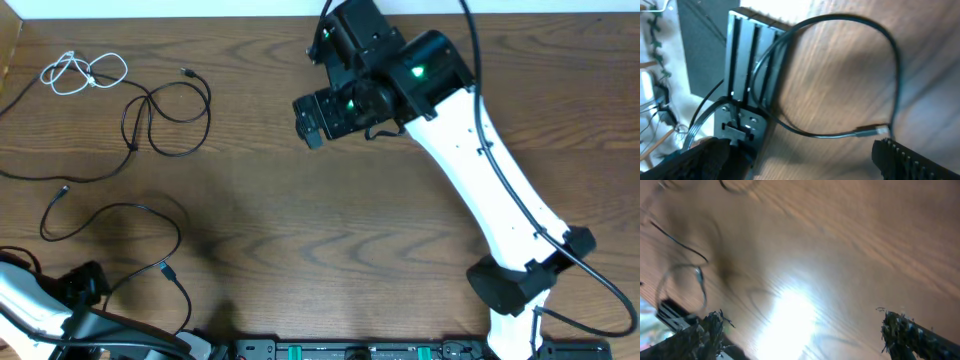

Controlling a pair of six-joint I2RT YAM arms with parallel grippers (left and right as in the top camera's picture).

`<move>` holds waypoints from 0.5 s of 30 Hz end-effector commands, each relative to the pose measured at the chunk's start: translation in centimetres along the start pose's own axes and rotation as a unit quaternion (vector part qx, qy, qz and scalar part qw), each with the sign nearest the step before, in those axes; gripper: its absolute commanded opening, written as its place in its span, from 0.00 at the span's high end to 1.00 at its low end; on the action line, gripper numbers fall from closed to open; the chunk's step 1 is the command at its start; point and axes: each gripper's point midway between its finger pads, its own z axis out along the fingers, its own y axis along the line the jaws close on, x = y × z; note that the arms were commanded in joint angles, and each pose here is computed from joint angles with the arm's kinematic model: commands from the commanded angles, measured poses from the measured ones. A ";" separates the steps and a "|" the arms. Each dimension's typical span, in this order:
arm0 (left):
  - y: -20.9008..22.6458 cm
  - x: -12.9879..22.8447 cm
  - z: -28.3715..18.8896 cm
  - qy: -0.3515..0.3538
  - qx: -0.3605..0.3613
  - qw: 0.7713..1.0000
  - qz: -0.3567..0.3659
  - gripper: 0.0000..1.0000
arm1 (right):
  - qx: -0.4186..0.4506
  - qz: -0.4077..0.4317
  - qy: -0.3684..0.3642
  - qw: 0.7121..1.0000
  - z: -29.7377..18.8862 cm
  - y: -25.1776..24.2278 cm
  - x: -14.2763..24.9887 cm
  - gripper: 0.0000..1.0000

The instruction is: Untangle cables

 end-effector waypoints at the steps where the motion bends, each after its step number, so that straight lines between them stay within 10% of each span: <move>1: 1.0 -1.1 0.5 -0.034 -0.029 0.999 -0.014 0.03 | 0.012 -0.021 0.017 1.000 0.8 -0.8 0.5 0.01; 15: 1.5 -2.2 4.6 -0.072 -0.041 0.995 -0.052 0.04 | 0.017 -0.021 0.023 0.999 0.8 -1.0 0.7 0.01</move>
